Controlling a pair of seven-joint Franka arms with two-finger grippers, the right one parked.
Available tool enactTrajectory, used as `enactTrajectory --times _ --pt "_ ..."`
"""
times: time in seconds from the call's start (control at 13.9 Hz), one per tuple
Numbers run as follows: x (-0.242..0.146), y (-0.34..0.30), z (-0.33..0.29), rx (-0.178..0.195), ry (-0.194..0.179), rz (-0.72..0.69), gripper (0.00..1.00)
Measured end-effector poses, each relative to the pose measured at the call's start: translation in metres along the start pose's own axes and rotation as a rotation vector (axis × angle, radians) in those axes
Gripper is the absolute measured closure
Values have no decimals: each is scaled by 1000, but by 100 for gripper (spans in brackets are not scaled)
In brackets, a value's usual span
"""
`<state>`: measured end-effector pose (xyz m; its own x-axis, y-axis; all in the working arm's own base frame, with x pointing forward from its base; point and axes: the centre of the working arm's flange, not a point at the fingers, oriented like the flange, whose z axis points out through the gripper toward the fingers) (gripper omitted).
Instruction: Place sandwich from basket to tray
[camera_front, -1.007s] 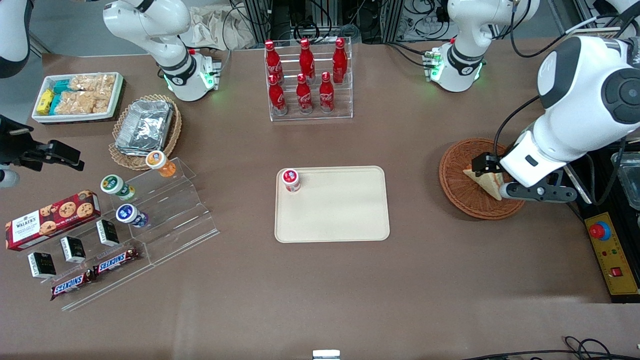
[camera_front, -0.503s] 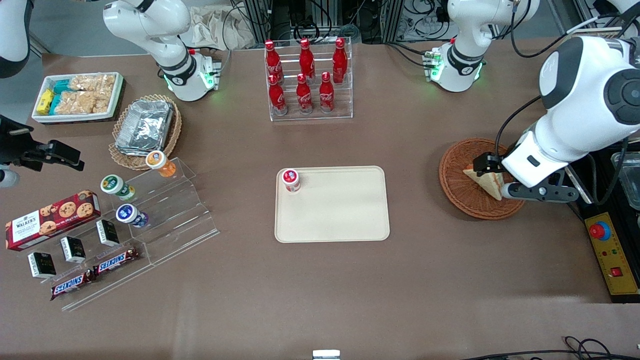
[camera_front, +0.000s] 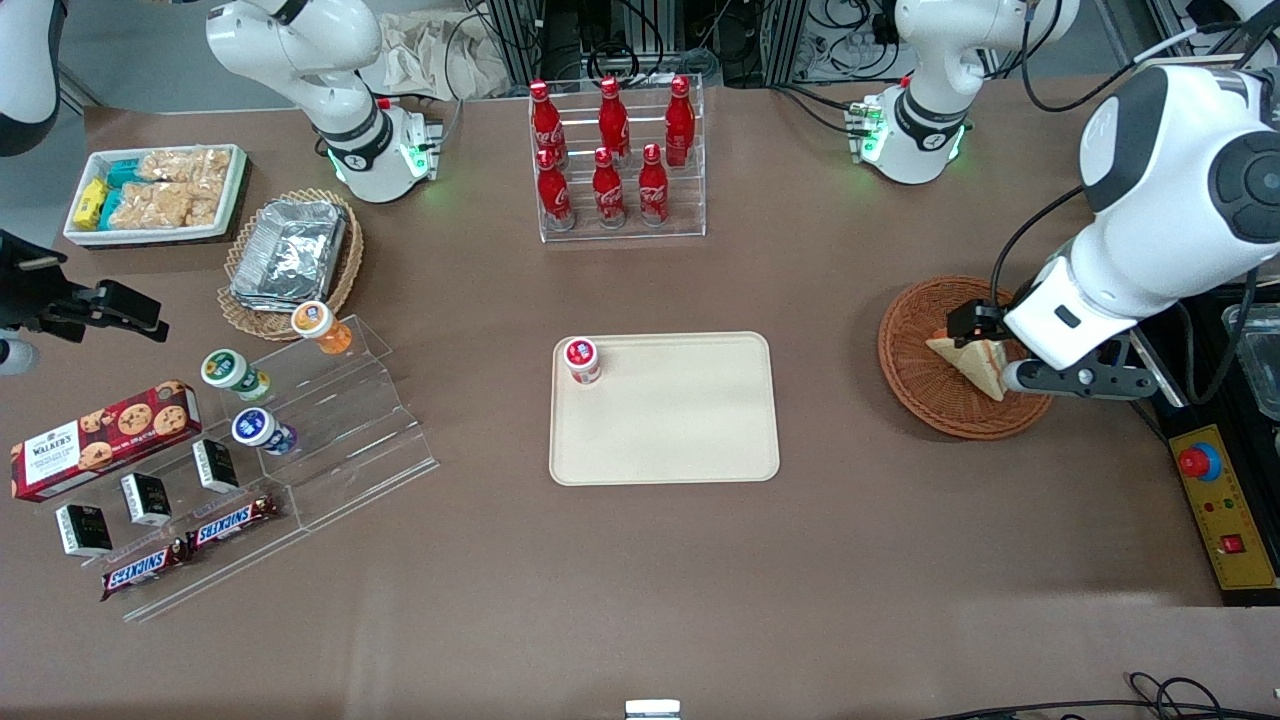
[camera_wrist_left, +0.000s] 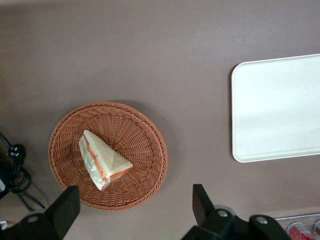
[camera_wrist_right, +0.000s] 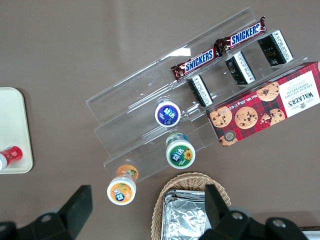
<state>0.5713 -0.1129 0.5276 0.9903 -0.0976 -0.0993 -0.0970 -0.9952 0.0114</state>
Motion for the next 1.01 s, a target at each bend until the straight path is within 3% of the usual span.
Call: enactTrajectory --times 0.29,0.5,0.79,1.01 --pt "-39 -25 -5 8 4 -45 0" --pt "-78 -45 12 15 48 -93 0" --pt "-104 -83 51 9 69 -299 0" --pt "-105 -90 82 -1 75 -538 0"
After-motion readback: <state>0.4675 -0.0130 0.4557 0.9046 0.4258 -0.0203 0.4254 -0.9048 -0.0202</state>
